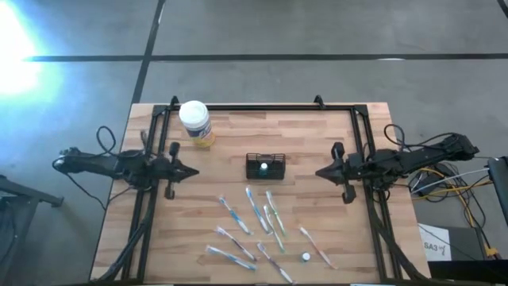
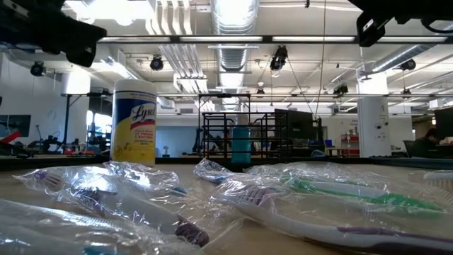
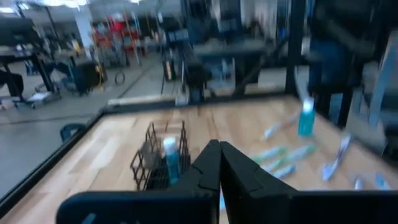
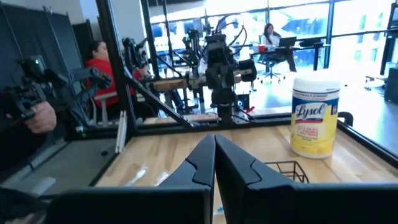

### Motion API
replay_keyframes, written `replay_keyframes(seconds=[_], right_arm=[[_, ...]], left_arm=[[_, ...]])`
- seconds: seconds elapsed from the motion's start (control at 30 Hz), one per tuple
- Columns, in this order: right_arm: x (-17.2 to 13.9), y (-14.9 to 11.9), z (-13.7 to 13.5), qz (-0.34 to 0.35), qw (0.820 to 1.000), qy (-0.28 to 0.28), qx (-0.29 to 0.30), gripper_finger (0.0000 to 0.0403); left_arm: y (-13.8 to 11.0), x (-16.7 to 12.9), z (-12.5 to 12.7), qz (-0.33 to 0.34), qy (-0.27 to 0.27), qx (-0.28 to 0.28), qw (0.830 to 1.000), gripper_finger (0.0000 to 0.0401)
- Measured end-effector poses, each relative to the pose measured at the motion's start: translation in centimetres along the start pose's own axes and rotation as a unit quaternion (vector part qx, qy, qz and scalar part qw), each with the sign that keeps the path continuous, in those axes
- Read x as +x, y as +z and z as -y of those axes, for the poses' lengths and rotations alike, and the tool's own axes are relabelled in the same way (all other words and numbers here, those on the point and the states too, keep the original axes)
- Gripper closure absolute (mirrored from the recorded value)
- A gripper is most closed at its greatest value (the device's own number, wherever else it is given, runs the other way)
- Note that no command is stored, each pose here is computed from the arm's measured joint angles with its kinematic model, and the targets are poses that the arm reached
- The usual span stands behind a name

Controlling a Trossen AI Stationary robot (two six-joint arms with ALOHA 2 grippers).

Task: Pick & Place toothbrushing station
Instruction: Put the mouthwash into the black mesh organizer

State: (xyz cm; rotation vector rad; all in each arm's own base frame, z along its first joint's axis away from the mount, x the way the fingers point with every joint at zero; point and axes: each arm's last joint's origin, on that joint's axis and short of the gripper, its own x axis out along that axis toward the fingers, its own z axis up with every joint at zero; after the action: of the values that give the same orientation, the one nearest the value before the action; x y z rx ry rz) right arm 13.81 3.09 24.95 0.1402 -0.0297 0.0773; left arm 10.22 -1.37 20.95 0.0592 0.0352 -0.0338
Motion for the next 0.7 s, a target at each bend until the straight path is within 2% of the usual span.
replay_keyframes(seconds=[0.33,0.7], right_arm=[[0.1,-0.2,0.0,-0.009,1.0,-0.003,-0.008,0.0394],[0.5,-1.1,0.1,-0.041,0.999,-0.008,-0.004,0.0394]], left_arm=[[-3.9,-0.5,0.2,0.043,-0.005,-0.053,0.998,0.0397],[-4.1,-0.4,0.2,0.031,-0.009,-0.07,0.997,0.0391]])
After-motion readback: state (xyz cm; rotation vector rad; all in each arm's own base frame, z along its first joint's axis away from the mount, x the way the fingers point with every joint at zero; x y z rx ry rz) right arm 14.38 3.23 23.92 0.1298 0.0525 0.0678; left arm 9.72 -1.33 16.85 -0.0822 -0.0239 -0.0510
